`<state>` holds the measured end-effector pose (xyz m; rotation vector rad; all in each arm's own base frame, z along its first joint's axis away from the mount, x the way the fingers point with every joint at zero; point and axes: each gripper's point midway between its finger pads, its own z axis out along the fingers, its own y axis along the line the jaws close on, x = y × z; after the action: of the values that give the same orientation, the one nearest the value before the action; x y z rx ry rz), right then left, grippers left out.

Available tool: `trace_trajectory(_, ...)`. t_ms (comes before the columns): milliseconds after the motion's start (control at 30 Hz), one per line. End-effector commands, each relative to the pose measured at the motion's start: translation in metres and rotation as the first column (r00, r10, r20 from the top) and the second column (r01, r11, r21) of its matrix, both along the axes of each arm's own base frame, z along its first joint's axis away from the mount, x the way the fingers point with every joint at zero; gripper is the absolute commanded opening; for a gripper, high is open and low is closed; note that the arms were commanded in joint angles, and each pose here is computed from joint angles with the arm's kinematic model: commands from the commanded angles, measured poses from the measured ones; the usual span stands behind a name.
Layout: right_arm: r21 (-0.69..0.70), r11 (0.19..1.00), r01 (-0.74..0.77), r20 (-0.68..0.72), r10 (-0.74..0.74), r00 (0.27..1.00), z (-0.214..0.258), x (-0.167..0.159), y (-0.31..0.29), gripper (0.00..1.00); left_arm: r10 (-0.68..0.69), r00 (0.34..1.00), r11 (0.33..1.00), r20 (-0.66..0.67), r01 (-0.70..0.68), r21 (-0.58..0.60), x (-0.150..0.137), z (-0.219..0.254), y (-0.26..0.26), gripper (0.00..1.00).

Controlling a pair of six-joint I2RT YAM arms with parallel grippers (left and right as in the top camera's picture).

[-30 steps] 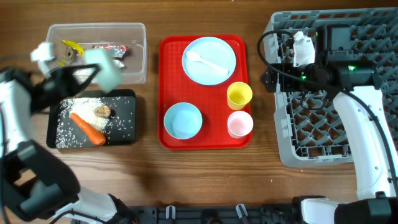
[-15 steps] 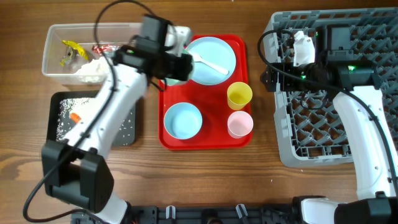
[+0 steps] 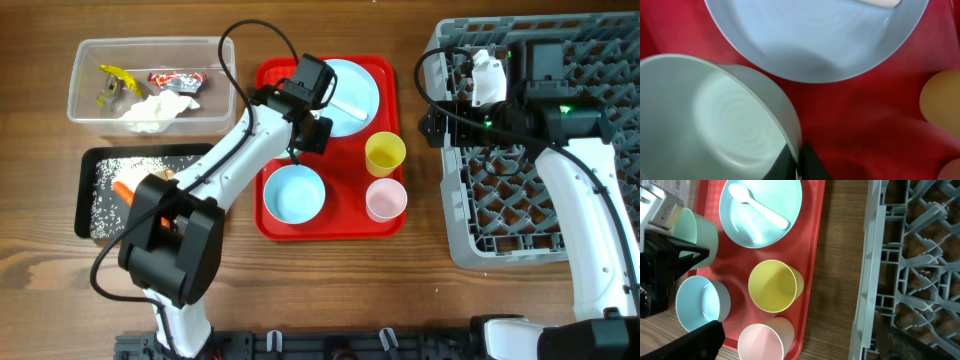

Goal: Sort waste into correct bins and load items into the dishwasher rack
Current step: 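Return the green bowl to the red tray with left gripper, then grasp the green bowl with right gripper and lift it off the tray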

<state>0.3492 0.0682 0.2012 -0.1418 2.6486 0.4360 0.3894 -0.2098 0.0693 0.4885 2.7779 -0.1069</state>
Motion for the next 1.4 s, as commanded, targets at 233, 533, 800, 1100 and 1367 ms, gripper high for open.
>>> trace_trajectory(233, 0.004, 1.0, 0.009, 0.003, -0.009, 1.0, 0.002, 0.004, 0.001, 1.0, 0.023, 0.999, 1.0, -0.022, -0.023, -0.022, -0.001, -0.002, -0.002, 0.38)
trace_trajectory(533, 0.071, 0.996, -0.048, 0.071, 0.043, 0.997, 0.029, 0.012, 0.025, 1.0, 0.432, 0.893, 0.894, 0.127, -0.405, -0.191, 0.025, 0.123, 0.115, 1.0)
trace_trajectory(800, 0.116, 0.982, -0.148, 0.163, 0.128, 0.978, 0.042, 0.025, 0.118, 1.0, 0.672, 0.698, 0.739, 0.248, -0.61, -0.284, 0.012, 0.19, 0.239, 1.0)
trace_trajectory(1100, 0.139, 0.97, -0.202, 0.015, 0.202, 0.979, -0.06, 0.049, 0.197, 1.0, 0.717, 0.654, 0.697, 0.244, -0.66, -0.281, 0.01, 0.187, 0.266, 1.0)
trace_trajectory(1367, 0.116, 0.984, -0.134, -0.083, 0.144, 0.986, -0.119, 0.056, 0.21, 0.84, 0.717, 0.654, 0.697, 0.244, -0.66, -0.281, 0.01, 0.187, 0.266, 1.0)
